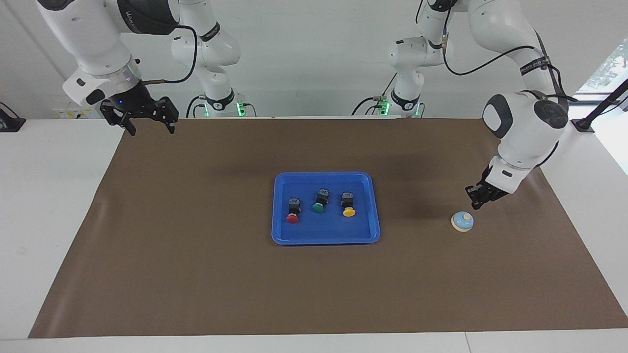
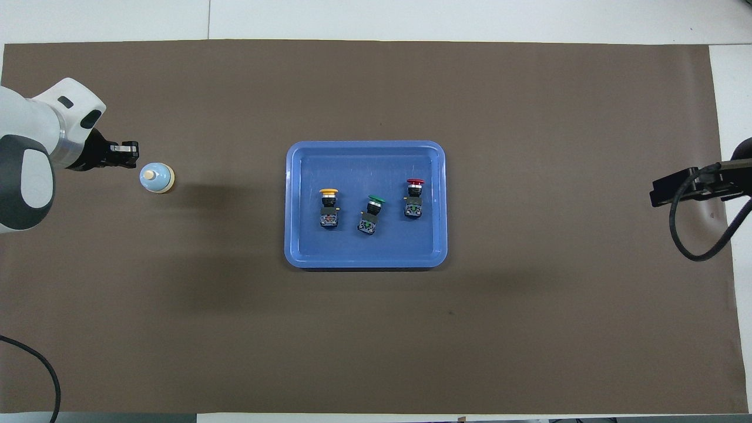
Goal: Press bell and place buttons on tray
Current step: 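Move the left gripper over the bell and press it down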
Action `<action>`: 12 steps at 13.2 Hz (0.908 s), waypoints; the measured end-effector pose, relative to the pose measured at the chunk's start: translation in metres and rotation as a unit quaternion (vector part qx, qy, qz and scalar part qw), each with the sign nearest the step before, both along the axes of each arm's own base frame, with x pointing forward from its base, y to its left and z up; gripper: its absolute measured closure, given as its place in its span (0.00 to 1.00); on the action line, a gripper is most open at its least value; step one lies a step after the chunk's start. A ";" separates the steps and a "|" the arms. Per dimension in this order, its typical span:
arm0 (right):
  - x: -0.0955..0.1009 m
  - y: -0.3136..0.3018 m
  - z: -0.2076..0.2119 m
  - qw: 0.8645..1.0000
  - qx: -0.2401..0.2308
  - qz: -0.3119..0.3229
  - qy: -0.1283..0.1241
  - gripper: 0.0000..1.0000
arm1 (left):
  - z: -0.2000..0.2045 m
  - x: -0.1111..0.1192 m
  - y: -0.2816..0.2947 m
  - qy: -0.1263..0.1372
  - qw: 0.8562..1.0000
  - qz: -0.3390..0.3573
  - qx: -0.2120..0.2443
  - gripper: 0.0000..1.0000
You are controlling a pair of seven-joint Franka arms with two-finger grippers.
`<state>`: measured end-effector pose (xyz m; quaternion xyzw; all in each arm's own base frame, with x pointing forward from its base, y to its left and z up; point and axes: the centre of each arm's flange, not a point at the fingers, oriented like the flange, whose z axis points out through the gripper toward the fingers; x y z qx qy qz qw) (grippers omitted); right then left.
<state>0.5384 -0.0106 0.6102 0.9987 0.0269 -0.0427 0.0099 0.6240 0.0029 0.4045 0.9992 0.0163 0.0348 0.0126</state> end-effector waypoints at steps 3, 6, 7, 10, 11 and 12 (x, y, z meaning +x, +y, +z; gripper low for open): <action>0.000 0.000 0.000 1.000 0.000 0.000 0.000 0.00 | -0.008 0.002 0.006 0.001 1.000 0.004 0.000 0.99; 0.000 0.000 0.000 1.000 0.000 0.000 0.000 0.00 | -0.027 0.000 0.005 -0.008 1.000 0.004 0.000 0.99; 0.000 0.000 0.000 1.000 0.000 0.000 0.000 0.00 | -0.038 -0.001 0.005 -0.009 1.000 0.004 0.000 0.99; 0.000 0.000 0.000 1.000 0.000 0.000 0.000 0.00 | -0.061 -0.002 0.005 -0.005 1.000 0.005 0.000 0.99; 0.000 0.000 0.000 1.000 0.000 0.000 0.000 0.00 | -0.065 -0.003 0.005 -0.004 1.000 0.005 0.000 0.99; 0.000 0.000 0.000 1.000 0.000 0.000 0.000 0.00 | -0.065 -0.002 0.005 -0.010 1.000 0.005 0.000 0.99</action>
